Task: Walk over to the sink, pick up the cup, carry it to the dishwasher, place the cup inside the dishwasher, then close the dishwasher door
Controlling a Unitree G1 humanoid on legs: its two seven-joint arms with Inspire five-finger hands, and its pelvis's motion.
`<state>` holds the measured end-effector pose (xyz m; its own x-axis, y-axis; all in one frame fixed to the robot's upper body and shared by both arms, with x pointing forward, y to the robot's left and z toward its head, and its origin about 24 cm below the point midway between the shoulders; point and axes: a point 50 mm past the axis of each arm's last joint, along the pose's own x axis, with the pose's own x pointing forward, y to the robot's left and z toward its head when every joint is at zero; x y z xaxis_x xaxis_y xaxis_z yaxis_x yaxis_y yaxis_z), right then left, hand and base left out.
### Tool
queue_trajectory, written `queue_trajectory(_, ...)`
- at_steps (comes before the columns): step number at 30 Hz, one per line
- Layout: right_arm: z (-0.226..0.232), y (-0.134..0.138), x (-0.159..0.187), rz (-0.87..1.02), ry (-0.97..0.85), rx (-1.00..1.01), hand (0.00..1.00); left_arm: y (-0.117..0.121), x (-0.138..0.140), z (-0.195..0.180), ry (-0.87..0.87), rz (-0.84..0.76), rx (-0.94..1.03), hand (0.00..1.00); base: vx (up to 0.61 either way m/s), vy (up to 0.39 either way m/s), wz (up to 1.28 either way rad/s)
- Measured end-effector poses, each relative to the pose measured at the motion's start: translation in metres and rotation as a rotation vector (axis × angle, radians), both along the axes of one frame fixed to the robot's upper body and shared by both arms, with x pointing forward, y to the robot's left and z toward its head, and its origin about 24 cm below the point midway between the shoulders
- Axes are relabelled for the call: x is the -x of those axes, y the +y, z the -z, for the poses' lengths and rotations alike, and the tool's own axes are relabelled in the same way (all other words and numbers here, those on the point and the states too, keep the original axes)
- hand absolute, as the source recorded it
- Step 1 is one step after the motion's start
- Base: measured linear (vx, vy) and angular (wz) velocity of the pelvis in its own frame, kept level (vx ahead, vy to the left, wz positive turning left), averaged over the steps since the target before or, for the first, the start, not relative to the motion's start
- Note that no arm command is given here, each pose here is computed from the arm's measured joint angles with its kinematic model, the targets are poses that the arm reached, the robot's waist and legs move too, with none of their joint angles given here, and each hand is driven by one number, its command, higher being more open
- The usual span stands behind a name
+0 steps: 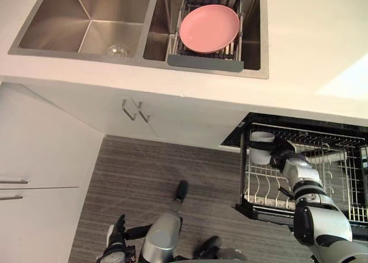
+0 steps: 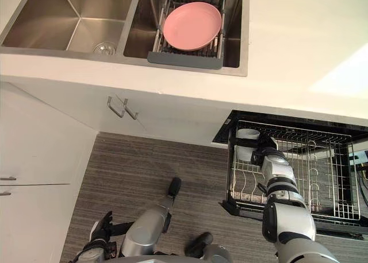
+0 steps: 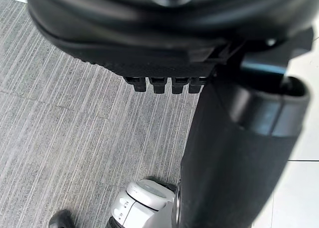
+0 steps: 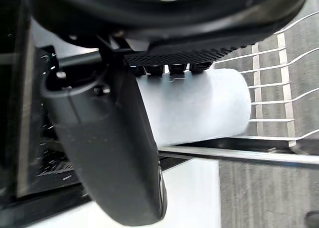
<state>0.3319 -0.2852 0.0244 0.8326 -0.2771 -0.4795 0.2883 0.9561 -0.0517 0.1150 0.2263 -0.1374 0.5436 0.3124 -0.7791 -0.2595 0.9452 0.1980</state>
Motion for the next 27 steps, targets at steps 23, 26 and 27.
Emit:
queue_trajectory(23, -0.014, 0.047, 0.052, -0.145, -0.318, 0.068, 1.00, 0.011, 0.066, 0.004, -0.032, -0.292, 0.078, 1.00, -0.09, -0.008, -0.11)
queue_trajectory(26, -0.031, 0.033, 0.061, -0.099, -0.402, 0.094, 1.00, 0.002, 0.075, 0.008, -0.033, -0.332, 0.129, 1.00, -0.08, 0.030, 0.54)
queue_trajectory(27, -0.035, 0.024, 0.069, -0.068, -0.424, 0.104, 1.00, -0.002, 0.083, 0.009, -0.016, -0.352, 0.141, 1.00, -0.01, 0.085, 0.76)
